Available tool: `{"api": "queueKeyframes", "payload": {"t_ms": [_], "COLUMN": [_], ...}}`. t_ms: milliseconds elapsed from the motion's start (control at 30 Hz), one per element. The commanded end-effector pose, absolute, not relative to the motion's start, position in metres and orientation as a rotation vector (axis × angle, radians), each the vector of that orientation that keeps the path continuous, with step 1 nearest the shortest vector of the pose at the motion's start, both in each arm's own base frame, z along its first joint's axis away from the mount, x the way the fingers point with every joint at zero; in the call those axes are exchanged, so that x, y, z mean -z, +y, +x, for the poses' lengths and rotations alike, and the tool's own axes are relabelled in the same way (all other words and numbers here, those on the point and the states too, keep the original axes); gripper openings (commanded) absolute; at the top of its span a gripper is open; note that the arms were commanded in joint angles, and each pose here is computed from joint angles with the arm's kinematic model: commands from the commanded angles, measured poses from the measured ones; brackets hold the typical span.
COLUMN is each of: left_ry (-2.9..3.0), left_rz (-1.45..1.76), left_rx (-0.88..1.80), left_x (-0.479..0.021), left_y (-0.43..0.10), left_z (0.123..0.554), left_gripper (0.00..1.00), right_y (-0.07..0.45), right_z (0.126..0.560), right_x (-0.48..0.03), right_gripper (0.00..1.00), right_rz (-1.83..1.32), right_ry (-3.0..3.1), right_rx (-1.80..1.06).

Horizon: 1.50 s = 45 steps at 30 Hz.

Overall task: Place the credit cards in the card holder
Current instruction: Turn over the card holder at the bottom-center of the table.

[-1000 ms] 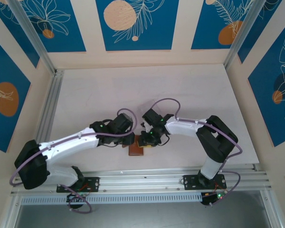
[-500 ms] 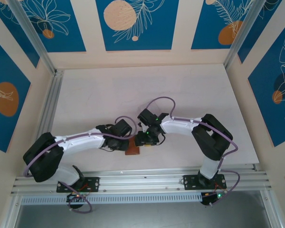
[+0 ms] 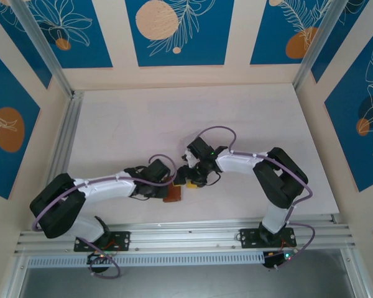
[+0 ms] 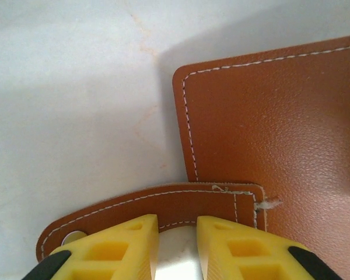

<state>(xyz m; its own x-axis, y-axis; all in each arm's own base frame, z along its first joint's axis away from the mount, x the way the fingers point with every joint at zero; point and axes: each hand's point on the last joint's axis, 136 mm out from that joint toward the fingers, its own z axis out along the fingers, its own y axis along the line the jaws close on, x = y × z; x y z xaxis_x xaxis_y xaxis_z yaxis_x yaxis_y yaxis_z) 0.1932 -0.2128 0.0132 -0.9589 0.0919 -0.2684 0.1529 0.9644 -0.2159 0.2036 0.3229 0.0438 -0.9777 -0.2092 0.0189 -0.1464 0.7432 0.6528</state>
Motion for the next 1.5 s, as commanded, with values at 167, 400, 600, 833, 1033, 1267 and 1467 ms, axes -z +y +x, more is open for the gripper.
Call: {"api": "queueKeyframes", "payload": {"t_ms": [167,400,600,833,1033,1267,1467], "left_ry": [2.954,2.851,2.807,2.805,2.764,2.722,2.706], "left_rz": [0.117,0.089,0.078,0.058,0.021,-0.063,-0.107], "left_rx": [0.297,0.388,0.333,0.375,0.356,0.309,0.301], "left_x": [0.021,-0.018,-0.036,-0.039,-0.054,-0.068,-0.07], "left_y": [-0.194,-0.19,-0.168,-0.17,-0.161,-0.139,-0.126], "left_z": [0.172,0.179,0.18,0.178,0.18,0.178,0.174], "left_gripper": [0.24,0.36,0.38,0.37,0.37,0.36,0.36], "right_y": [0.356,0.283,0.157,0.113,0.173,0.259,0.218], "right_z": [0.184,0.2,0.204,0.197,0.196,0.201,0.212], "right_x": [-0.041,-0.06,-0.087,-0.111,-0.073,-0.044,-0.086], "right_gripper": [0.32,0.0,0.0,0.0,0.11,0.11,0.0], "right_rz": [0.305,0.208,0.113,0.151,0.358,0.592,0.535], "right_ry": [-2.671,-2.982,-3.241,-3.213,-3.124,-3.102,-3.142], "right_rx": [1.188,0.866,-0.026,-0.616,-0.674,-0.57,-0.838]}}
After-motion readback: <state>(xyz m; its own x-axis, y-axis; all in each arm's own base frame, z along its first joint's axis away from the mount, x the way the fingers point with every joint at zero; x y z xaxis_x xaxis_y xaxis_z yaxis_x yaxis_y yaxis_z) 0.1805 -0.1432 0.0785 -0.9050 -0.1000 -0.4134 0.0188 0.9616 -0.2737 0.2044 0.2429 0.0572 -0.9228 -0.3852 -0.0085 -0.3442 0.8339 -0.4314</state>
